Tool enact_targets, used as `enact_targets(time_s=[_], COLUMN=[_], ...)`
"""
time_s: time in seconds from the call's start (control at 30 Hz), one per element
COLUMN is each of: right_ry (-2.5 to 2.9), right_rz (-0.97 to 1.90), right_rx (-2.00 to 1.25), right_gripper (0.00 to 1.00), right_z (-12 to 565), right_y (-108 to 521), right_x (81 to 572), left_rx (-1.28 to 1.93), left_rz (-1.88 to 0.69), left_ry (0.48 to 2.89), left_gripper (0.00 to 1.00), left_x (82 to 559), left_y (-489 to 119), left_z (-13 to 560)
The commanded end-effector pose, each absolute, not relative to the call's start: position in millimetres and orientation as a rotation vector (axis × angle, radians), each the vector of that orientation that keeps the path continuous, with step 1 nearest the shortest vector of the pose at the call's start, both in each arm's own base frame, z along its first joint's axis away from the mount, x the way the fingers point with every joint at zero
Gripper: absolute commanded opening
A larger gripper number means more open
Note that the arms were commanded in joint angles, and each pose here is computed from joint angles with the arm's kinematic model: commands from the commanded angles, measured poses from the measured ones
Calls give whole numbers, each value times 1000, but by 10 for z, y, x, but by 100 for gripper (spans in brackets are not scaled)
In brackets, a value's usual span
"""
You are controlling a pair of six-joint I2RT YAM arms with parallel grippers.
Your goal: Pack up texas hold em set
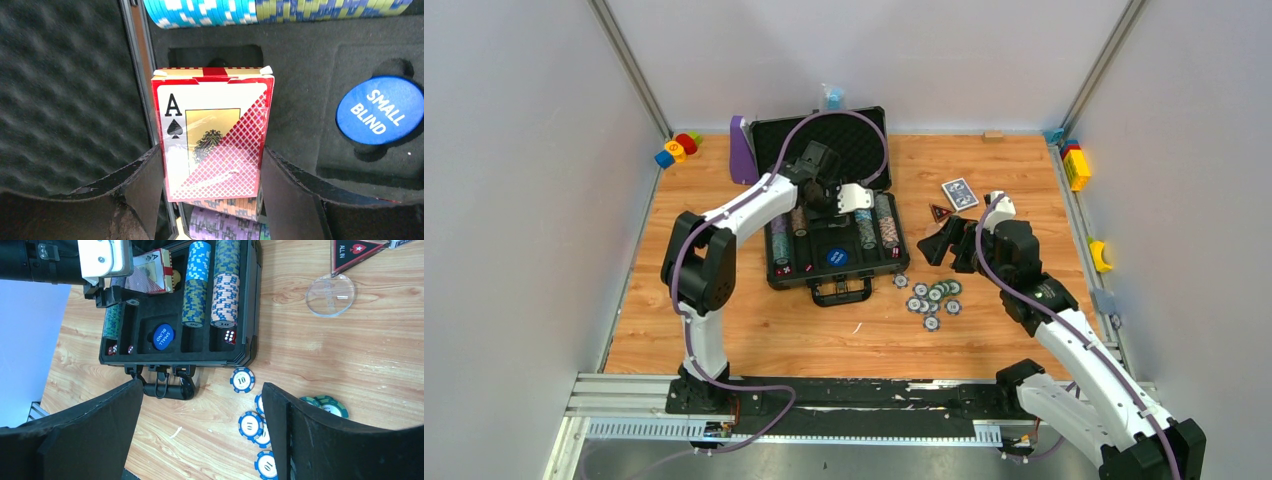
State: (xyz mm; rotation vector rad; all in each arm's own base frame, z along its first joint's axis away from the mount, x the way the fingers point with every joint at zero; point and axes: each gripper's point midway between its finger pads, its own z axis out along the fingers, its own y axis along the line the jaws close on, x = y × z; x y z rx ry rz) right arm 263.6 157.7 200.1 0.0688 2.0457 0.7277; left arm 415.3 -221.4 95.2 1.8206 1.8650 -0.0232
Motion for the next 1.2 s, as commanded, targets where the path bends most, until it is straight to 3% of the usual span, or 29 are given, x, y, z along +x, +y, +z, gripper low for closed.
enact_targets(time_s=[0.0, 0.17, 0.4, 0.5, 0.7, 0.87, 1.03, 1.17], right_ry=[2002, 2000, 1993, 1990, 1986, 1977, 1978, 1974], right_rz=[755, 758, 758, 763, 764, 763, 761, 755], right_rx=[71, 69, 67, 64, 61, 56, 55, 53], right_gripper=[90, 90, 90, 90, 90, 90, 90, 90], right_z=[2108, 2119, 2145, 2162, 2174, 2208, 2202, 2206], right_y=[1604, 1610, 1607, 1613, 1614, 1612, 1611, 1602], right_x=[2674, 2676, 2675, 2672, 2672, 2676, 2675, 2675], left_rx=[1823, 1750, 1687, 1651, 1468, 1122, 925, 804], left_rz=[17, 36, 67, 68, 79, 155, 40, 26], left_ry=[1895, 1835, 1772, 1751, 1745, 1775, 1975, 2085], left_gripper=[15, 45, 59, 96, 100, 100, 100, 89], left_x=[4191, 4265, 4283, 4285, 4327, 4575, 4628, 4633], left_y=[-2082, -2140, -2144, -2158, -2157, -2057, -2136, -2106], left_z=[1035, 1174, 1399, 1501, 1791, 2163, 2000, 1904])
